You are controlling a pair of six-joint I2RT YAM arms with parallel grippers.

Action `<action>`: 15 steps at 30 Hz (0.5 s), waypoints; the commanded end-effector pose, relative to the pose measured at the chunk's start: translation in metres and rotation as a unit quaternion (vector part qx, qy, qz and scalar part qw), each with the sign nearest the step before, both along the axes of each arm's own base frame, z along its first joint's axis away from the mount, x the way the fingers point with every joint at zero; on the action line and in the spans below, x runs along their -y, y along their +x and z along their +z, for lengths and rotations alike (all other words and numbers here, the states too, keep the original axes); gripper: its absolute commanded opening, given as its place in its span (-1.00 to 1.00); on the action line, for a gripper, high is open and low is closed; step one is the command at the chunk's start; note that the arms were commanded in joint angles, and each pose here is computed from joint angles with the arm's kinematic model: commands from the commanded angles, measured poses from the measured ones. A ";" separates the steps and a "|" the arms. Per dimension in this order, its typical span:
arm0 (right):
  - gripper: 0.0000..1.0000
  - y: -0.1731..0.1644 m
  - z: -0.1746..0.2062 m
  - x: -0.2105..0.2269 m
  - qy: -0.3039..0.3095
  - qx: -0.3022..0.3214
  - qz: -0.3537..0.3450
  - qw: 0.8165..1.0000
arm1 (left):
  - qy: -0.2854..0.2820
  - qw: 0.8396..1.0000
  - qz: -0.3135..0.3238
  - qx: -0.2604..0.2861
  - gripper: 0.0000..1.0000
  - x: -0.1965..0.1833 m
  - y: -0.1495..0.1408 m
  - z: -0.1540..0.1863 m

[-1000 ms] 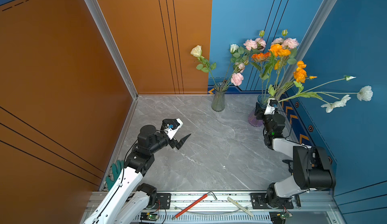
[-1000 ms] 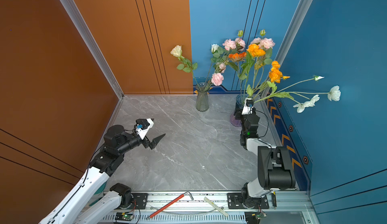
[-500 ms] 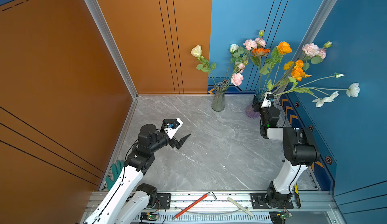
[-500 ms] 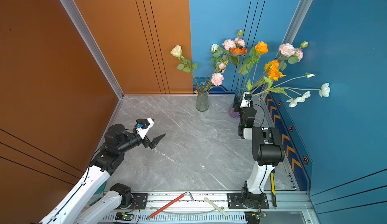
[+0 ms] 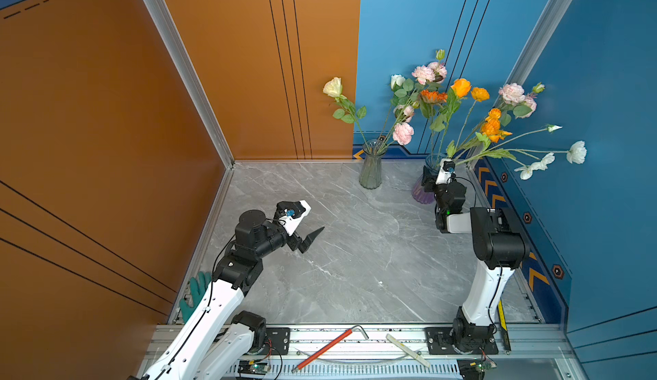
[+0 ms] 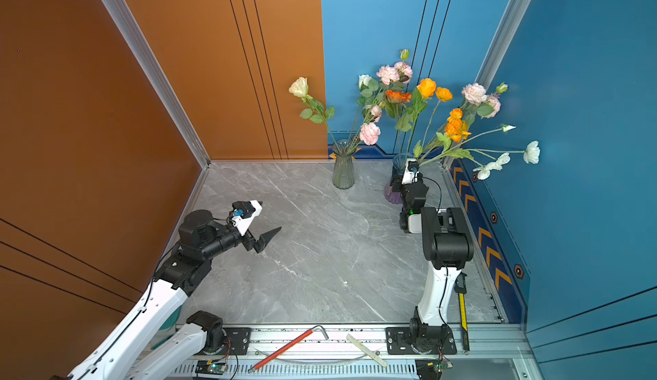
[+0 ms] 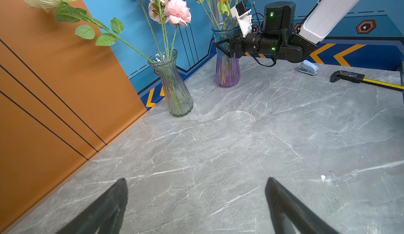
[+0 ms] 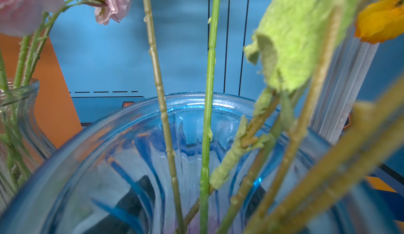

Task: Arrange flowers in a vase
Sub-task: Place the vase at the top-right of the table.

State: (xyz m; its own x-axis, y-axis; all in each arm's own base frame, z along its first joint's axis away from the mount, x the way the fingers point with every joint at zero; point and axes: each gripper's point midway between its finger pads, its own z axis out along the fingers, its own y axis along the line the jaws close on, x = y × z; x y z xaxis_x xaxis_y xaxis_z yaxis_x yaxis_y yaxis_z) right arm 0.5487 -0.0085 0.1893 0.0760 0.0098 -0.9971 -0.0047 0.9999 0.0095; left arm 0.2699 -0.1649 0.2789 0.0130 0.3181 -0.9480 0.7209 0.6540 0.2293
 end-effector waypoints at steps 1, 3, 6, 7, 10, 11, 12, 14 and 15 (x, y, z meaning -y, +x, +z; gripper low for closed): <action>0.06 -0.006 0.094 -0.006 -0.018 0.154 0.001 0.988 | 0.001 1.000 -0.009 0.000 0.96 0.001 -0.002 -0.003; 0.07 -0.005 0.092 -0.008 -0.022 0.153 0.003 0.988 | 0.001 1.000 -0.011 0.001 0.96 0.001 -0.002 -0.002; 0.10 -0.001 0.088 -0.010 -0.022 0.150 0.004 0.988 | 0.001 1.000 -0.010 0.001 0.96 0.001 -0.002 -0.002; 0.10 0.000 0.086 -0.012 -0.022 0.148 0.005 0.989 | 0.001 1.000 -0.010 0.001 0.96 0.001 -0.002 -0.002; 0.16 0.001 0.082 -0.014 -0.023 0.145 0.004 0.989 | 0.001 1.000 -0.010 0.001 0.96 0.001 -0.002 -0.002; 0.18 0.001 0.082 -0.016 -0.025 0.144 0.004 0.989 | 0.001 1.000 -0.010 0.001 0.96 0.001 -0.002 -0.002; 0.23 0.001 0.080 -0.017 -0.027 0.142 0.004 0.989 | 0.001 1.000 -0.011 0.001 0.96 0.001 -0.002 -0.002; 0.38 0.001 0.077 -0.019 -0.030 0.139 0.001 0.990 | 0.001 1.000 -0.012 0.001 0.96 0.001 -0.002 -0.002; 0.50 0.000 0.075 -0.019 -0.029 0.137 -0.004 0.990 | 0.001 1.000 -0.012 0.001 0.96 0.001 -0.002 -0.002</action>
